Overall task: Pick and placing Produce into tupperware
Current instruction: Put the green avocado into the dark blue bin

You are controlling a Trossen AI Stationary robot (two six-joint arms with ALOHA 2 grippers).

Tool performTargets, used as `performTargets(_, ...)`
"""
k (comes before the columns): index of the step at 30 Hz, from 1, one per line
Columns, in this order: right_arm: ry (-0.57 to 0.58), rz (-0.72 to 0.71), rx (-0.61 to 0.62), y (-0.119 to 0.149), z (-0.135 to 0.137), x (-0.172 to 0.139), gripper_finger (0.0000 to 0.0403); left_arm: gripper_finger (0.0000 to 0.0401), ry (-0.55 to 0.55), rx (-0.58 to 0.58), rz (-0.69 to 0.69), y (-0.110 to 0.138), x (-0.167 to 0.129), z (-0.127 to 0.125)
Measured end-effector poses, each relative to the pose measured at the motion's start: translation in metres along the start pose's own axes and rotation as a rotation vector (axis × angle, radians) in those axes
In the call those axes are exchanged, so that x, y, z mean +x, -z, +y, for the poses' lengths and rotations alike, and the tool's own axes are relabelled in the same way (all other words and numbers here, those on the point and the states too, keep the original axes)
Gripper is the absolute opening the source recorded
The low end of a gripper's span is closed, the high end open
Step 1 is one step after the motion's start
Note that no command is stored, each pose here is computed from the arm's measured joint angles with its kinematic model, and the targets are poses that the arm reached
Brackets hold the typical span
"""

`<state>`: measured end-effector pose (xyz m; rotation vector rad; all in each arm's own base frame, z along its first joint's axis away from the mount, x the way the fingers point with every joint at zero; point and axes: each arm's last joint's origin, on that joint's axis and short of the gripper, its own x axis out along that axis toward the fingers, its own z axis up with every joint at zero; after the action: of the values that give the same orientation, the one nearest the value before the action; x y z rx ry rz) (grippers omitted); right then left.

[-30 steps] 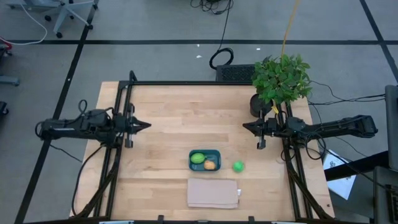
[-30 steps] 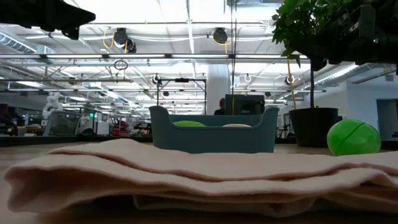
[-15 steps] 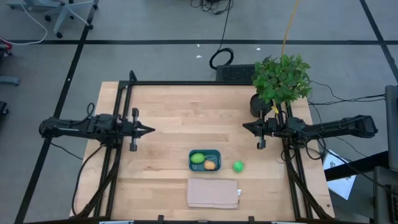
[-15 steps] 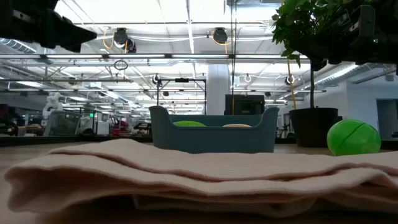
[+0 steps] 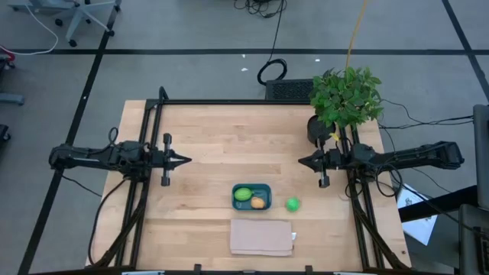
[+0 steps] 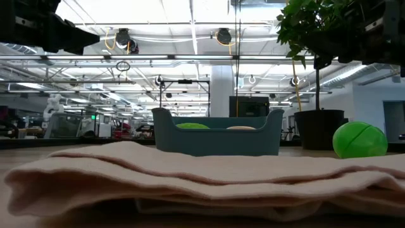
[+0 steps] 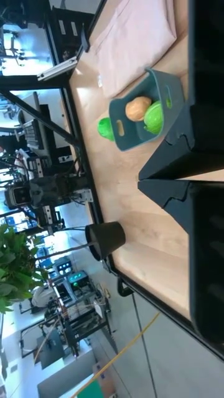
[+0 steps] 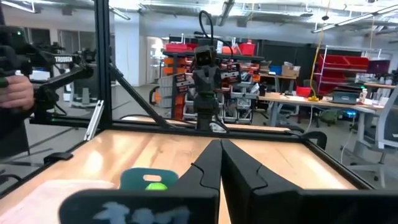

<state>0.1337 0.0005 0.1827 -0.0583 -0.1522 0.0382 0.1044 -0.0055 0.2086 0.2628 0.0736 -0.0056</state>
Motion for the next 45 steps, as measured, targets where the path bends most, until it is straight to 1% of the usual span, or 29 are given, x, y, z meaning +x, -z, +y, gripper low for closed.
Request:
performTargets(3,-0.005,0.008,-0.012,0.000,0.000,0.000,0.0000,0.0014,0.000,0.000,0.001,0.000,0.000,0.000)
performTargets(5,-0.008,0.054,-0.008,0.004,0.000,0.001,0.0000,0.0016,0.000,0.003,0.001,0.000,0.000,0.000)
performTargets(7,-0.014,0.130,-0.004,0.011,0.001,0.001,0.0000,0.0016,-0.001,0.011,0.001,0.000,0.000,0.000)
performTargets(11,-0.015,0.127,-0.011,0.001,0.000,0.009,0.0000,0.0011,-0.001,0.013,0.001,0.000,0.000,0.000)
performTargets(16,-0.025,0.176,-0.029,0.002,0.000,0.015,0.0000,0.0002,-0.001,0.030,0.002,0.000,0.000,0.000)
performTargets(21,-0.057,0.253,-0.034,-0.005,0.003,0.024,0.0000,0.0015,-0.001,0.030,0.002,0.000,0.000,0.000)
performTargets(24,-0.082,0.276,-0.057,-0.016,0.006,0.031,0.0000,0.0020,-0.001,0.031,0.002,0.000,0.000,0.000)
performTargets(27,-0.101,0.325,-0.063,-0.027,0.007,0.036,0.0000,0.0015,-0.001,0.031,0.003,0.000,0.000,0.000)
performTargets(32,-0.105,0.401,-0.036,-0.058,0.006,0.044,0.0000,0.0002,-0.001,0.031,0.002,0.000,0.000,0.000)
performTargets(37,-0.108,0.484,-0.017,-0.084,0.004,0.055,0.0000,0.0014,-0.001,0.031,0.002,0.000,0.000,0.000)
performTargets(40,-0.119,0.586,-0.014,-0.087,0.005,0.063,0.0000,0.0022,-0.001,0.031,0.002,0.000,0.000,0.000)
performTargets(42,-0.155,0.654,-0.014,-0.086,0.007,0.071,0.0000,0.0025,-0.001,0.031,0.002,0.000,0.000,0.000)
performTargets(45,-0.174,0.737,-0.007,-0.085,0.009,0.086,0.0000,0.0025,-0.001,0.032,0.002,0.000,0.000,0.000)
